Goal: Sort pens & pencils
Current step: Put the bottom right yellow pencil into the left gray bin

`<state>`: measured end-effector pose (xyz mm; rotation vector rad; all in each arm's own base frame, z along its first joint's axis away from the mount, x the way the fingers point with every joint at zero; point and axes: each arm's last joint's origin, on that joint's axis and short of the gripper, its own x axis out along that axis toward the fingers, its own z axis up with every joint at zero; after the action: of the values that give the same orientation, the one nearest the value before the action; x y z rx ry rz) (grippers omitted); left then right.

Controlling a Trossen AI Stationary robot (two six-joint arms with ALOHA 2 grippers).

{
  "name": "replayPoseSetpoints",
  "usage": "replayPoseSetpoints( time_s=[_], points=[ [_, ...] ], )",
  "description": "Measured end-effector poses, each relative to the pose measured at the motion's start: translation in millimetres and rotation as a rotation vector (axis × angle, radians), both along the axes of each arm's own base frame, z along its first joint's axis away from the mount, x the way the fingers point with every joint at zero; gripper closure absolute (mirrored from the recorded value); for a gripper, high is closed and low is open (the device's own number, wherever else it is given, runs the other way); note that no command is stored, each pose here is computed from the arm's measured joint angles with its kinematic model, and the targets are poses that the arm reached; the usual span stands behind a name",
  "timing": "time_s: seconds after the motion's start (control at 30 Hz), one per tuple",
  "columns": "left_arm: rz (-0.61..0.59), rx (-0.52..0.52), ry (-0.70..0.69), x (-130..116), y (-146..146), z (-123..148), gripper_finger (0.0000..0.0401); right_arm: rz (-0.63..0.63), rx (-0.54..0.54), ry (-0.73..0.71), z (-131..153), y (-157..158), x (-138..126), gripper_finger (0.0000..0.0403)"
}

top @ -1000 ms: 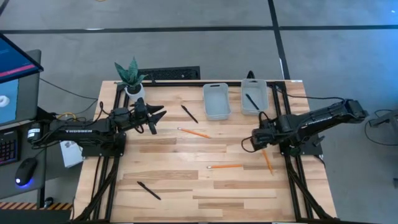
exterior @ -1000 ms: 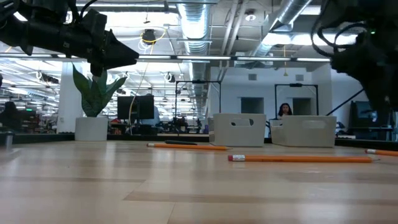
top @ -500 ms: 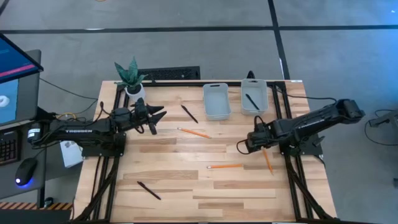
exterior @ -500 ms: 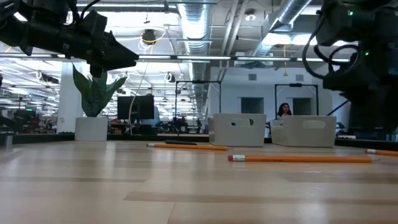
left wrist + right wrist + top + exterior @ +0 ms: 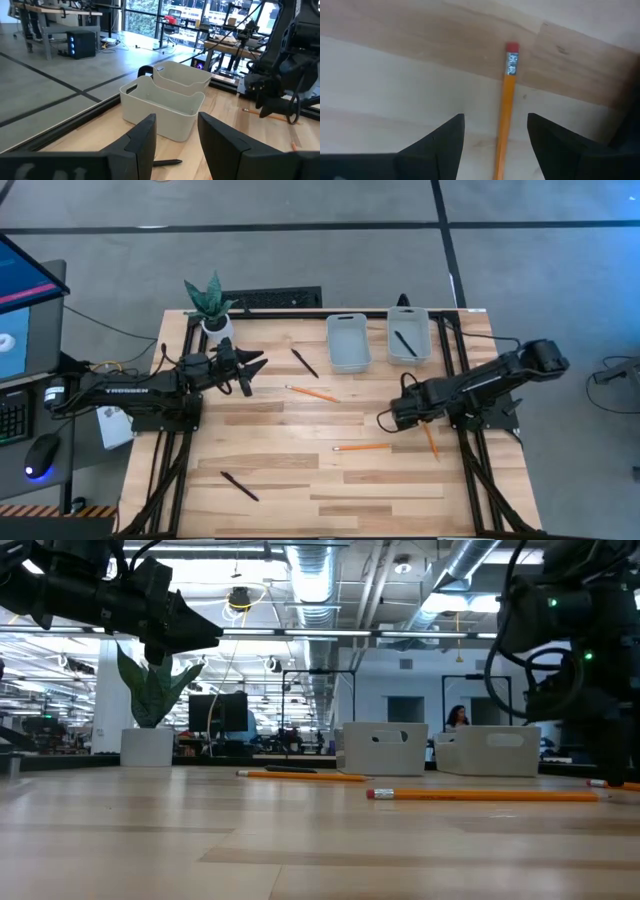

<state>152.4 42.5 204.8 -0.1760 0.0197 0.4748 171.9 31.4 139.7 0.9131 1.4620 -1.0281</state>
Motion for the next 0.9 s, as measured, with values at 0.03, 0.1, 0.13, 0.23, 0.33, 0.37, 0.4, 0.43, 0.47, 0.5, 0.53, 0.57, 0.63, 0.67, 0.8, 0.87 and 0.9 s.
replayPoseSetpoints(
  time_s=[0.03,0.1,0.13,0.23,0.33,0.37,0.4,0.43,0.47,0.5,0.53,0.57,0.63,0.67,0.8,0.87,0.9],
  points=[
    [0.000,0.000,0.000,0.0,0.0,0.0,0.0266,0.000,-0.001,0.007,-1.8,0.1,0.8,0.0163],
    [0.000,0.000,0.000,0.0,0.0,0.0,0.0266,0.000,0.000,0.019,-4.6,0.5,2.3,0.0163],
    [0.000,0.000,0.000,0.0,0.0,0.0,0.0266,0.000,0.001,0.024,-5.4,0.7,3.2,0.0163],
    [0.000,0.000,0.002,0.0,0.0,-0.2,0.0266,0.014,0.009,0.027,-7.5,1.1,4.6,0.0163],
    [0.000,-0.001,0.004,0.0,0.0,-0.4,0.0266,0.015,0.015,0.025,-8.0,1.1,5.1,0.0163],
    [0.000,-0.001,0.007,0.0,0.0,-0.7,0.0266,0.015,0.017,0.025,-8.0,1.2,5.2,0.0163],
    [0.000,-0.002,0.008,-0.1,0.0,-0.8,0.0266,0.015,0.017,0.024,-8.0,1.2,5.2,0.0163],
    [0.000,-0.002,0.009,-0.1,0.0,-0.8,0.0266,0.015,0.019,0.024,-8.1,1.2,5.2,0.0163],
    [0.000,-0.002,0.009,-0.1,0.0,-0.9,0.0266,0.014,0.022,0.023,-8.1,1.4,5.3,0.0163],
    [0.000,-0.002,0.008,0.0,-0.1,-0.8,0.0266,0.013,0.026,0.022,-8.2,1.5,5.4,0.0163],
    [0.000,-0.002,0.009,-0.1,0.0,-0.9,0.0266,0.013,0.033,0.021,-8.2,1.7,5.5,0.0163],
    [0.000,-0.002,0.009,-0.1,0.0,-0.8,0.0266,0.015,0.039,0.019,-8.3,1.8,5.8,0.0163],
    [0.000,-0.002,0.009,-0.1,0.0,-0.9,0.0266,0.015,0.047,0.016,-8.4,2.1,6.2,0.0163],
    [0.000,-0.002,0.008,-0.1,0.0,-0.8,0.0266,0.016,0.051,0.014,-8.5,2.2,6.4,0.0163],
    [0.000,-0.002,0.008,-0.1,0.0,-0.8,0.0266,0.017,0.066,0.006,-8.7,2.7,7.3,0.0163],
    [0.000,-0.002,0.008,0.0,-0.1,-0.8,0.0266,0.018,0.075,-0.003,-8.9,3.1,8.2,0.0163],
    [0.000,-0.002,0.008,0.0,0.0,-0.8,0.0266,0.019,0.079,-0.009,-9.1,3.3,8.7,0.0163]
  ],
)
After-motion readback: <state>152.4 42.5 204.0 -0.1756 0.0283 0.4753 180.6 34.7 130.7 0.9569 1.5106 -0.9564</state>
